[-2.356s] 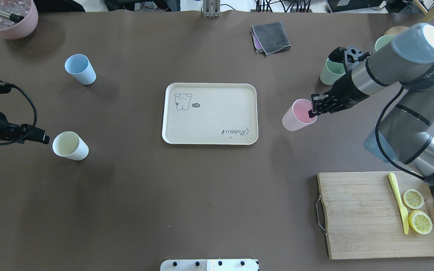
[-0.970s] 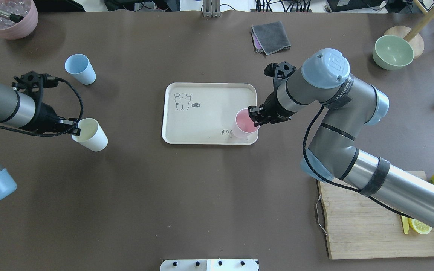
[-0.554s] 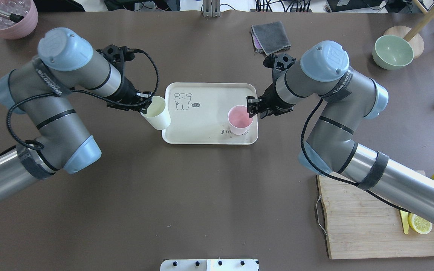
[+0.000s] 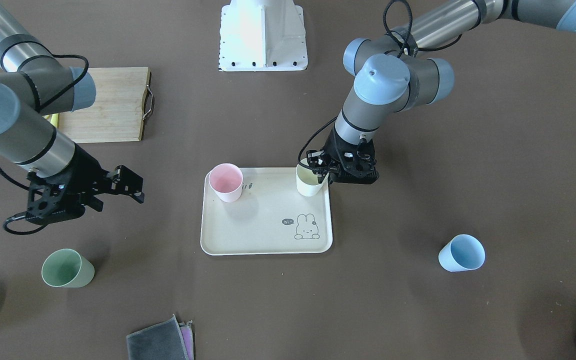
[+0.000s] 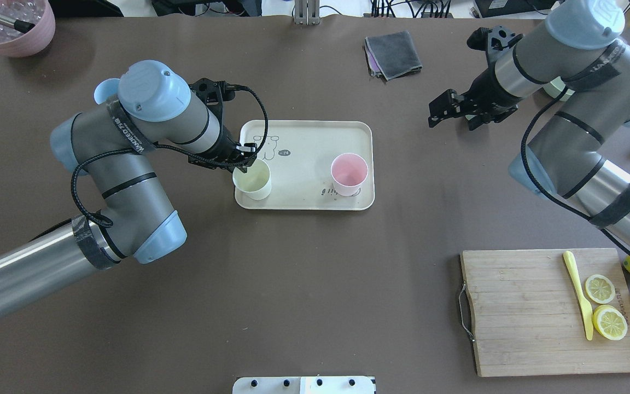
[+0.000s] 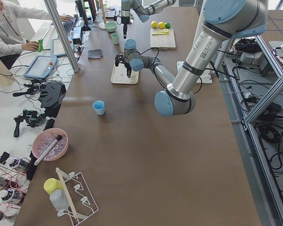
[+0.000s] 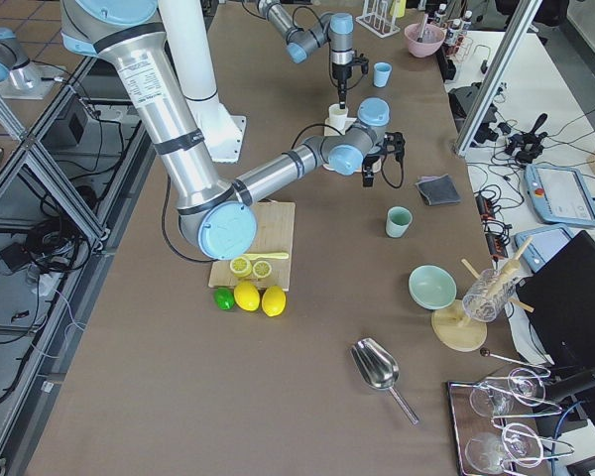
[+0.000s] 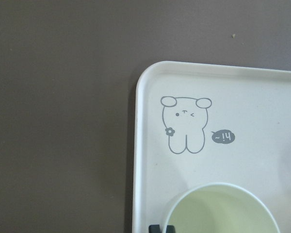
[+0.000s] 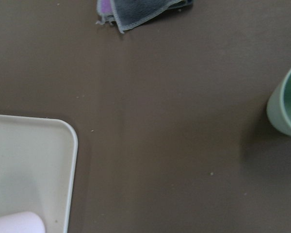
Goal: Place all cups on tray
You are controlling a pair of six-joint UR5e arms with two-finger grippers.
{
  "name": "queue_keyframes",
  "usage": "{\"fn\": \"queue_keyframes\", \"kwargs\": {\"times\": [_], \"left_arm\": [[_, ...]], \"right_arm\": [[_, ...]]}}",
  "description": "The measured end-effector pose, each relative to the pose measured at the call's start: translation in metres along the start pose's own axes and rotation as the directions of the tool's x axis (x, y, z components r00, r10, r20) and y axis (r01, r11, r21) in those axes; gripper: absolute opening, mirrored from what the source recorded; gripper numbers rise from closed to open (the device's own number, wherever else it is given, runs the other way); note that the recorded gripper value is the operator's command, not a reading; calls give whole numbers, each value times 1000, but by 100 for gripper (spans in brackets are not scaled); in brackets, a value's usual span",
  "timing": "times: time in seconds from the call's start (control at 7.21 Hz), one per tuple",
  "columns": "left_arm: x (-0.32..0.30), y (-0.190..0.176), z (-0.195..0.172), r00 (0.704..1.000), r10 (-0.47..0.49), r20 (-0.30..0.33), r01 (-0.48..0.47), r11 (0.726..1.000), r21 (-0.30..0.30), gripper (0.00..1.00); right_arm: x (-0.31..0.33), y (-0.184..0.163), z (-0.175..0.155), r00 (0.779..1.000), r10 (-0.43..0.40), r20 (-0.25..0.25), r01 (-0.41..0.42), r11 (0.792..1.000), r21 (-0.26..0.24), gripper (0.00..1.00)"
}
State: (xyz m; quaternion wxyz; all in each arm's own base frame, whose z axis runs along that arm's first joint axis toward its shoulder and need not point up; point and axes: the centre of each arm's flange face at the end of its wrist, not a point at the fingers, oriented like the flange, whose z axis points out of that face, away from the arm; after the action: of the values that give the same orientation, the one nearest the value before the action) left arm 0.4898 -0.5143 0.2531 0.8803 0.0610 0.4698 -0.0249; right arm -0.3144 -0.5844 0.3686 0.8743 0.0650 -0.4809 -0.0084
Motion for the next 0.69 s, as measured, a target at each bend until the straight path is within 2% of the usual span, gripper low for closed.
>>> {"fn": "queue_keyframes", "kwargs": {"times": [0.28, 0.69], "left_arm": [[-22, -24, -24, 1000, -13, 0, 13, 1000, 27, 98], [-96, -70, -63, 999, 23, 33, -25, 998, 58, 98]], "right_arm": [[60, -28, -4, 998, 23, -55, -22, 1000, 10, 100], [121, -72, 8, 984, 119, -130, -119, 993, 8, 98]]}}
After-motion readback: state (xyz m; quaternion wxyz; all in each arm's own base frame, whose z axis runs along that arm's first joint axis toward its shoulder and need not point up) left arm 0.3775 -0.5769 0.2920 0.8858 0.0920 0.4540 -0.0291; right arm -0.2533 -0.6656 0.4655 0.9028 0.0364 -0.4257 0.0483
